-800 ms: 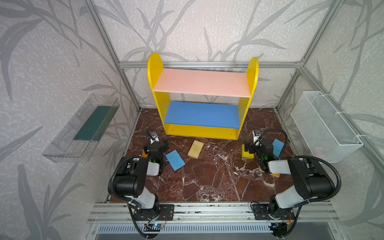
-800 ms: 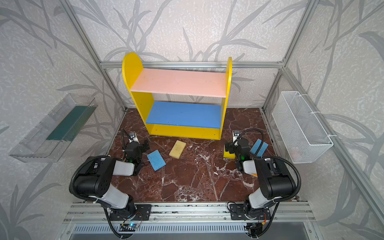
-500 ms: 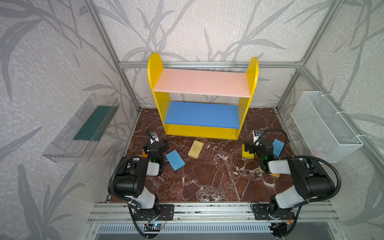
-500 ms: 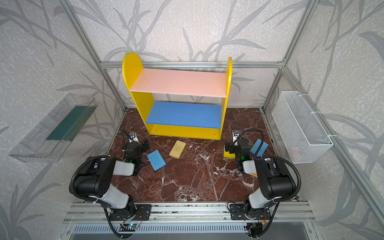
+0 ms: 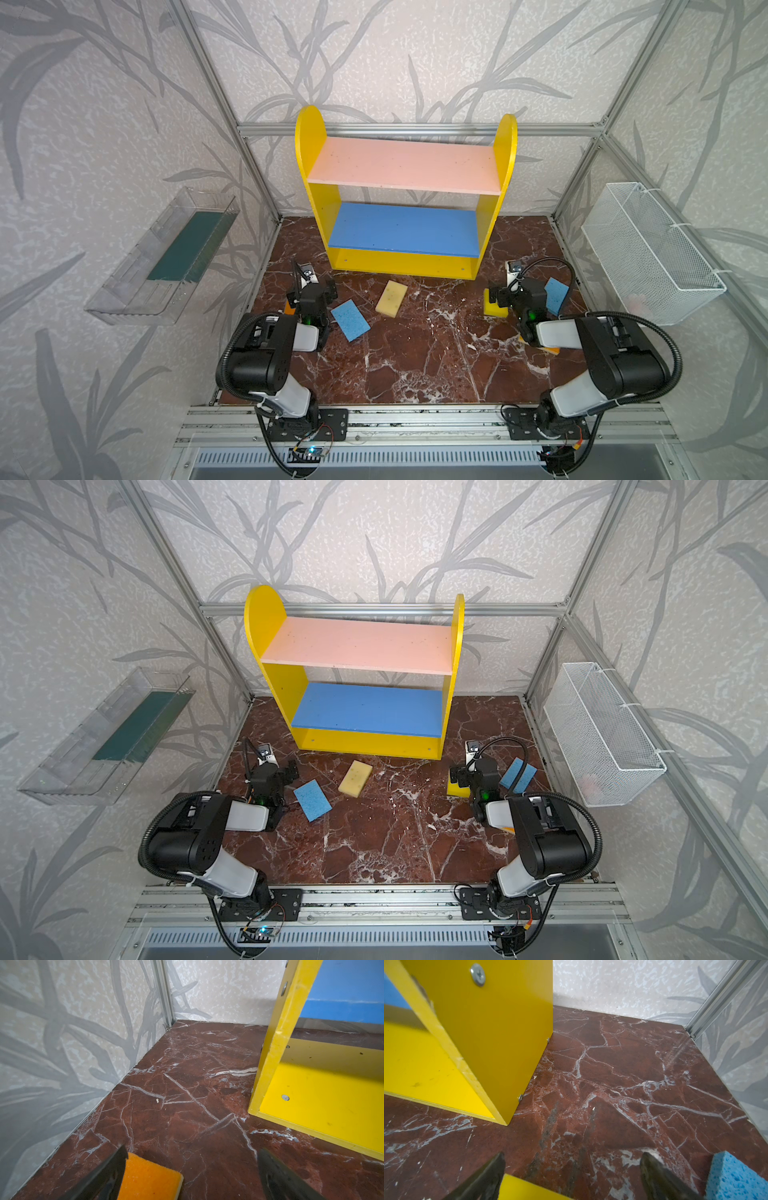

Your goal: Place and organize the cleaning sponges onto the shelf

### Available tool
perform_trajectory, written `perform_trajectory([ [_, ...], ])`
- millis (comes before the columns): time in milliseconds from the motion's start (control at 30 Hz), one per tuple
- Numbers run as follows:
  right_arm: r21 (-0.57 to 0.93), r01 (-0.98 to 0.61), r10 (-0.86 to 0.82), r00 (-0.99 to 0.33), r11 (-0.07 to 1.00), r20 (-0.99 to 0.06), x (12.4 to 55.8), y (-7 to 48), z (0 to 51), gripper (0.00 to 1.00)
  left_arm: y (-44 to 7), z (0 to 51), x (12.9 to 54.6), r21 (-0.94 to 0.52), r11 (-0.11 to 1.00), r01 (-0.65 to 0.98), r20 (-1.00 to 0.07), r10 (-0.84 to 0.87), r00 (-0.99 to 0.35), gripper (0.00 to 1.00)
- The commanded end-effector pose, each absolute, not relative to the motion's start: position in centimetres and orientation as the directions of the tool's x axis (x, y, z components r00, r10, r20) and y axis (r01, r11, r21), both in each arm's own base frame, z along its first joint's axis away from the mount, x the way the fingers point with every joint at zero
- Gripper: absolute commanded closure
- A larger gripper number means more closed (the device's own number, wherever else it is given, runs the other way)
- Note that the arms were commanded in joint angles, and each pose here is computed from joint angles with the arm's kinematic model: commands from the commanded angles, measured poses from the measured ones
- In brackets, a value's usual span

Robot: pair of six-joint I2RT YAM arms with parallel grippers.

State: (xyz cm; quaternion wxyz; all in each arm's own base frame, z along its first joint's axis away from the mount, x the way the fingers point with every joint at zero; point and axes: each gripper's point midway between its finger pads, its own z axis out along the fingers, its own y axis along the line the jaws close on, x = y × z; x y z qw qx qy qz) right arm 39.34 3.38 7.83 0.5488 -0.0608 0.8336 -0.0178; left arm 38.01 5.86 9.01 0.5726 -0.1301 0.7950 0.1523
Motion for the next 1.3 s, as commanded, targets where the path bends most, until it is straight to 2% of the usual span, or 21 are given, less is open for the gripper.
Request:
perform_trajectory([
  [0,-0.091,-0.078,-0.114,-0.360,0.993,-0.926,39.8,3.4,9.0,0.01,6.1,10.0,38.7,0.065,0.921,-0.384,-0.958,-0.051,-0.284,0.01],
  [167,-0.107,-0.103,-0.136,-0.336,0.989,-0.932,39.5,3.9,9.6,0.01,6.2,10.2,38.5,0.063,0.918,-0.392,-0.960,-0.051,-0.274,0.01],
  [233,-0.127,-0.074,-0.144,-0.309,0.989,-0.940,39.3,3.7,10.6,0.01,6.6,10.8,38.0,0.062,0.904,-0.423,-0.963,-0.058,-0.265,0.01],
  [300,-0.129,-0.014,-0.127,-0.305,0.992,-0.944,38.9,3.0,12.1,0.01,5.6,11.7,38.1,0.088,0.924,-0.373,-0.968,-0.009,-0.252,0.01],
  [367,-0.093,0.031,-0.072,-0.413,0.995,-0.908,37.6,2.2,11.9,0.01,5.2,13.6,38.0,0.130,0.911,-0.391,-0.962,0.021,-0.271,0.01],
  [400,-0.078,0.054,-0.048,-0.423,0.996,-0.905,37.2,1.9,12.3,0.01,5.1,14.5,37.8,0.132,0.912,-0.389,-0.964,0.026,-0.265,0.01],
  [500,-0.009,0.121,0.042,-0.411,0.993,-0.910,35.6,1.1,13.4,0.01,4.6,17.8,37.2,0.112,0.922,-0.371,-0.969,0.018,-0.247,0.01],
  [633,0.118,0.162,0.169,-0.352,0.980,-0.920,33.0,0.8,16.0,0.04,3.6,21.2,35.3,0.076,0.943,-0.325,-0.946,-0.035,-0.323,0.01],
  [833,0.311,0.089,0.322,-0.337,0.946,-0.885,29.1,2.5,19.0,0.08,-0.9,23.8,31.5,0.002,0.977,-0.212,-0.920,-0.081,-0.383,0.01],
  [967,0.394,-0.008,0.357,-0.407,0.919,-0.841,26.8,4.6,19.7,0.11,-5.5,22.1,29.8,-0.049,0.995,-0.091,-0.887,-0.085,-0.453,0.01],
  [1267,0.553,-0.171,0.367,-0.586,0.815,-0.722,22.1,9.0,18.4,0.11,-13.6,18.0,28.8,0.028,0.999,0.027,-0.828,0.038,-0.560,0.01],
])
